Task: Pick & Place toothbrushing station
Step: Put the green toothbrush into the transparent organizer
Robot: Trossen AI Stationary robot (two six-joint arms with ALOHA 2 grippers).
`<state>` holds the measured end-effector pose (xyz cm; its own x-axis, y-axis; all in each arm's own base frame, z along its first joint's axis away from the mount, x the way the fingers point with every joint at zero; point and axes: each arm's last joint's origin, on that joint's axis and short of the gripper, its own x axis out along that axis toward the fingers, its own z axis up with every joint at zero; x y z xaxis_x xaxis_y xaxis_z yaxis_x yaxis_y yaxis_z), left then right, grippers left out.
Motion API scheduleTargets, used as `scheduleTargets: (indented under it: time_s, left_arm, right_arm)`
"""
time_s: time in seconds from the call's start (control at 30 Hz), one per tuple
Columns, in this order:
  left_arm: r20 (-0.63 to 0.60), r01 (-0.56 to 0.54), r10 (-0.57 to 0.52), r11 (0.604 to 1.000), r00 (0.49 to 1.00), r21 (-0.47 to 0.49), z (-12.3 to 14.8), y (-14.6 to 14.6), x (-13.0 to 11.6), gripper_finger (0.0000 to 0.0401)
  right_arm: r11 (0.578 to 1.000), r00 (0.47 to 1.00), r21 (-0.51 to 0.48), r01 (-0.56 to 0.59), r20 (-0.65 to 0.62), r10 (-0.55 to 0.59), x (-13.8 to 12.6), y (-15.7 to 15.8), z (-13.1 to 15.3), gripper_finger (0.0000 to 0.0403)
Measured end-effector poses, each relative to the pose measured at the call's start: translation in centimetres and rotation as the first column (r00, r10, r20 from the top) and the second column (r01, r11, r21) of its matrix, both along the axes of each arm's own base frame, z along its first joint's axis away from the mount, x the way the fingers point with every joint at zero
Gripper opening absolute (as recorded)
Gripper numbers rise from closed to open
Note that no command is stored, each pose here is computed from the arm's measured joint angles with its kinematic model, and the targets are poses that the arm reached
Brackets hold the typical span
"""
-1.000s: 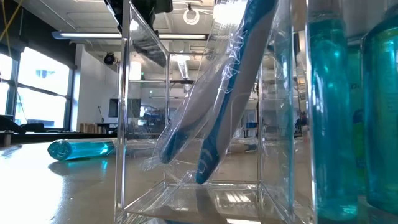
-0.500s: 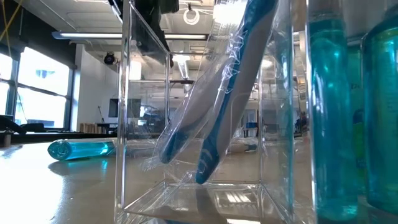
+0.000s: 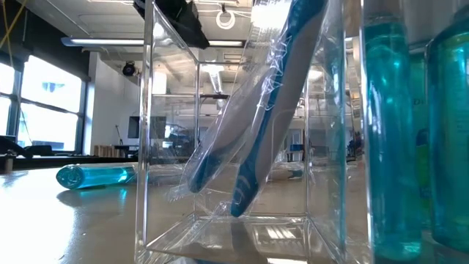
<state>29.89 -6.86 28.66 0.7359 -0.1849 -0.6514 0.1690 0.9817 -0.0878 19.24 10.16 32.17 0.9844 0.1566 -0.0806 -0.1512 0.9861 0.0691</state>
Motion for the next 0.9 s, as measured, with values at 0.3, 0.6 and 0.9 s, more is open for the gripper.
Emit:
scheduleTargets:
  time_s: [0.3, 0.6, 0.9]
  left_arm:
    - [0.023, 0.038, -0.038, 0.999, 0.999, -0.002, 0.2, -3.8, -1.0, 0.0177]
    - [0.047, 0.061, -0.064, 0.996, 0.997, 0.064, 0.2, -6.8, -2.3, 0.0177]
    - [0.061, 0.052, -0.056, 0.996, 0.997, 0.067, 0.2, -9.1, -3.6, 0.0177]
  right_arm:
    - [0.943, 0.939, -0.071, -0.326, 0.091, 0.332, 0.7, 7.4, -2.0, 0.0002]
    - [0.905, 0.872, -0.026, -0.425, 0.255, 0.417, 4.6, 10.4, -5.3, 0.0002]
    - [0.841, 0.832, 0.154, -0.519, 0.317, 0.456, 4.0, 11.4, -5.0, 0.0002]
